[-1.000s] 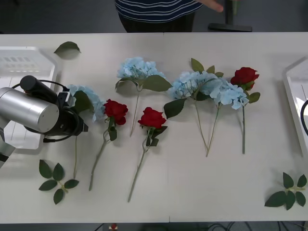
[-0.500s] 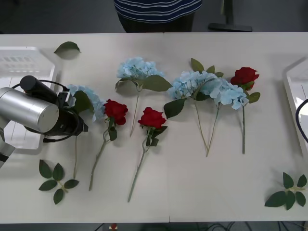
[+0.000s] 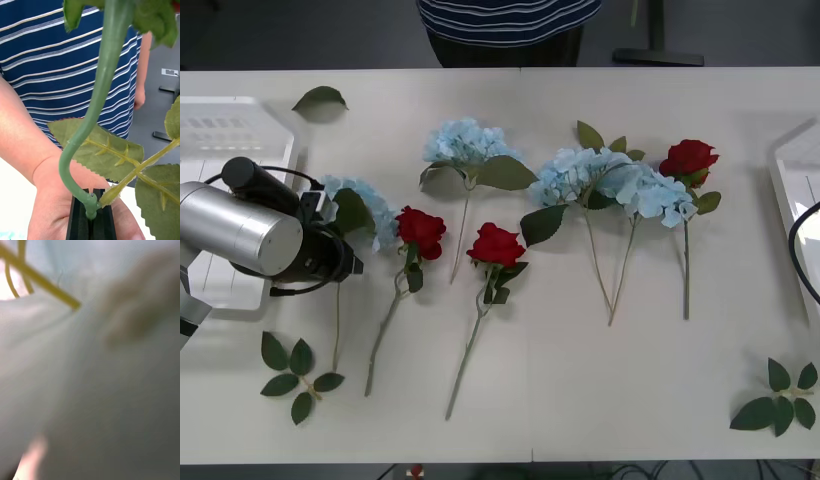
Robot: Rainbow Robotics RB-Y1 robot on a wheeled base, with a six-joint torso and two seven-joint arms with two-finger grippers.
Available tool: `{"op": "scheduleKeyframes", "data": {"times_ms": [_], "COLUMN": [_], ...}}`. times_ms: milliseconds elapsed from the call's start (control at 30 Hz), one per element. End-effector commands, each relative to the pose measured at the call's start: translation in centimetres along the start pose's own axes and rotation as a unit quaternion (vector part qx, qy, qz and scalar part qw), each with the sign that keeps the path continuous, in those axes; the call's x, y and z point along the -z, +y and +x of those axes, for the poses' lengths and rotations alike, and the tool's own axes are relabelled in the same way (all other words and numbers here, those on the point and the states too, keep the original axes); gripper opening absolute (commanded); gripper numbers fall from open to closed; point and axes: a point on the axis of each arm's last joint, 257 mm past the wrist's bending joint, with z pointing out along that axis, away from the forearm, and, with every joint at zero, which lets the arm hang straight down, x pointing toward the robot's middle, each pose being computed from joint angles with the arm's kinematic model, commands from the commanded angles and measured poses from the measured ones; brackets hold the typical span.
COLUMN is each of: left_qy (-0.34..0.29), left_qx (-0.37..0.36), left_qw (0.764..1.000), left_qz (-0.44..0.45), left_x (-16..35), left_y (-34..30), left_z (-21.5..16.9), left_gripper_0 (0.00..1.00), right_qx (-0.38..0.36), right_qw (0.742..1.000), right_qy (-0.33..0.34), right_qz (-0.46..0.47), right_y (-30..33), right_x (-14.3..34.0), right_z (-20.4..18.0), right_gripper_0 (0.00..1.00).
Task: Place the red flowers into the right box and the blue flowers into the left box. If a person shows an open palm, hand one flower to the person first, then continue sorting.
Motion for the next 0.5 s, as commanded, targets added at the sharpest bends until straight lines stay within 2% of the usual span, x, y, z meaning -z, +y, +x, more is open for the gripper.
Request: {"op": "scheduleKeyframes", "data": {"times_ms": [33, 67, 100, 133, 167, 200, 267, 500], "left_qy": [0.0, 0.0, 0.0, 0.0, 0.0, 0.0, 0.0, 0.0], "left_qx": [0.002, 0.002, 0.002, 0.002, 0.002, 0.002, 0.002, 0.002], "left_qw": [1.0, 1.0, 1.0, 1.0, 1.0, 1.0, 1.0, 1.0], "left_qz": [0.001, 0.001, 0.001, 0.001, 0.001, 0.001, 0.001, 0.001], "left_x": [0.12, 0.12, 0.12, 0.12, 0.12, 0.12, 0.12, 0.12], "left_y": [0.06, 0.06, 0.06, 0.06, 0.06, 0.06, 0.06, 0.06], "left_z": [0.33, 0.33, 0.33, 0.33, 0.33, 0.33, 0.33, 0.33], "left_gripper_0": [1.0, 1.0, 1.0, 1.0, 1.0, 1.0, 1.0, 1.0], "right_qx": [-0.006, -0.006, -0.006, -0.006, -0.006, -0.006, -0.006, -0.006], "right_qw": [1.0, 1.0, 1.0, 1.0, 1.0, 1.0, 1.0, 1.0], "right_qy": [-0.029, -0.029, -0.029, -0.029, -0.029, -0.029, -0.029, -0.029], "right_qz": [-0.001, -0.001, -0.001, -0.001, -0.001, -0.001, -0.001, -0.001], "right_y": [0.37, 0.37, 0.37, 0.37, 0.37, 0.37, 0.37, 0.37], "right_x": [1.08, 1.08, 1.08, 1.08, 1.08, 1.08, 1.08, 1.08], "right_z": [-3.33, -3.33, -3.33, -3.33, -3.33, -3.33, -3.33, -3.33], "right_gripper_0": [0.12, 0.45, 0.55, 0.8, 0.93, 0.97, 1.0, 1.0]}}
